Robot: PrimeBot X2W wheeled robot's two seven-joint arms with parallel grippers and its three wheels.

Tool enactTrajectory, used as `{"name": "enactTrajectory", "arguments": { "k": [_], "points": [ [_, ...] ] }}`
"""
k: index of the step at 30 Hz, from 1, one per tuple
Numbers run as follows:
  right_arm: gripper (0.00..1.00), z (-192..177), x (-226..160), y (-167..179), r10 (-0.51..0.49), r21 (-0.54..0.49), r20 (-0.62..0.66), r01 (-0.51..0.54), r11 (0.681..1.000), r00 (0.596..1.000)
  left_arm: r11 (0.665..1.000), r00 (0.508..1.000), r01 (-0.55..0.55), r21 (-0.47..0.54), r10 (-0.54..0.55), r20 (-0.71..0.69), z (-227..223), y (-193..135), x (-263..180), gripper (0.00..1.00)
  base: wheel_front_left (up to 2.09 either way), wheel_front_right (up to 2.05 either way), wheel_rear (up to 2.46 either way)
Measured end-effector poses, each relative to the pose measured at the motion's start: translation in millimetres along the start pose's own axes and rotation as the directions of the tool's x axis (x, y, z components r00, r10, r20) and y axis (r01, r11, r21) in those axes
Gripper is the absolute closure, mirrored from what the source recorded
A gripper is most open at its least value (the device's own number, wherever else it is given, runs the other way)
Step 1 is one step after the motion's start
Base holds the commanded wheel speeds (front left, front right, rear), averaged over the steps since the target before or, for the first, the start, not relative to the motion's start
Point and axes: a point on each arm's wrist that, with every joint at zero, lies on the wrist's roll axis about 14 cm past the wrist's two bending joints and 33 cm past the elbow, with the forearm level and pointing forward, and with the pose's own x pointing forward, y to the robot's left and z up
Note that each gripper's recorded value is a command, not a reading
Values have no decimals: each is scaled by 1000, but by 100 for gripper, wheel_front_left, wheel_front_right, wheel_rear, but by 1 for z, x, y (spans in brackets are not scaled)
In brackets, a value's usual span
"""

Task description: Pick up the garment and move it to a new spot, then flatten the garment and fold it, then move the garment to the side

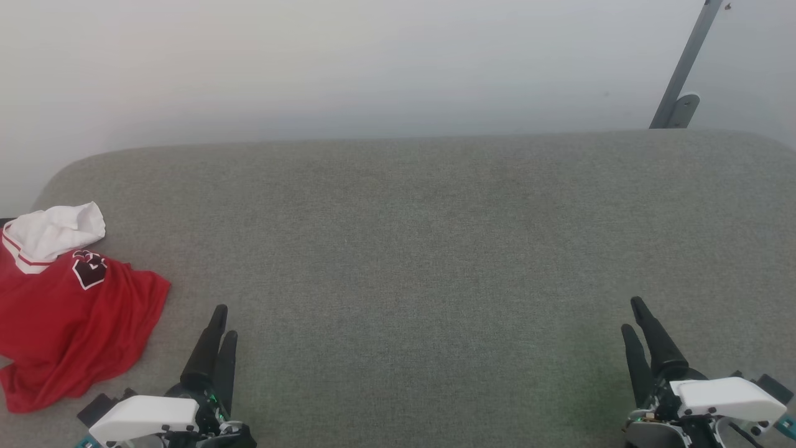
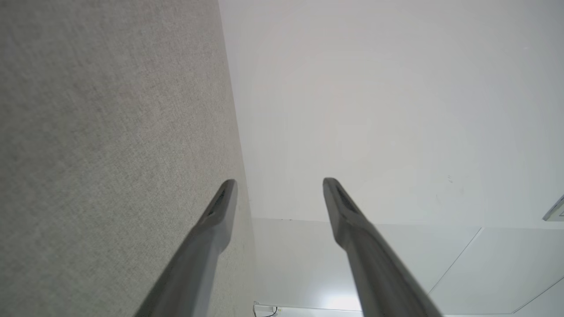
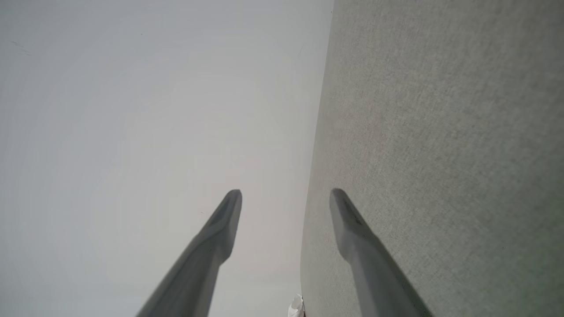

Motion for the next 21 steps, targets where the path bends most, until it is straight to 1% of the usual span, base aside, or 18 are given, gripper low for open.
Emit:
{"name": "enactTrajectory", "arguments": {
  "k": [8, 15, 17, 21],
  "points": [
    [0, -3, 3, 7, 18, -35, -1, -18, 999, 1000, 1000, 1000, 19, 14, -19, 8, 1, -7, 1, 0, 0, 0, 0],
    [0, -5, 7, 12, 31, -134, -5, -31, 990, 1000, 991, 999, 18, 130, -22, 26, 5, -10, 2, 0, 0, 0, 0],
    [0, -5, 8, 15, 35, -170, -9, -37, 985, 999, 982, 999, 14, 187, -20, 31, 8, -11, 2, 0, 0, 0, 0],
    [0, -4, 10, 15, 33, -255, -13, -35, 966, 999, 964, 999, 6, 267, -18, 40, 10, -11, 2, 0, 0, 0, 0]
  ]
}}
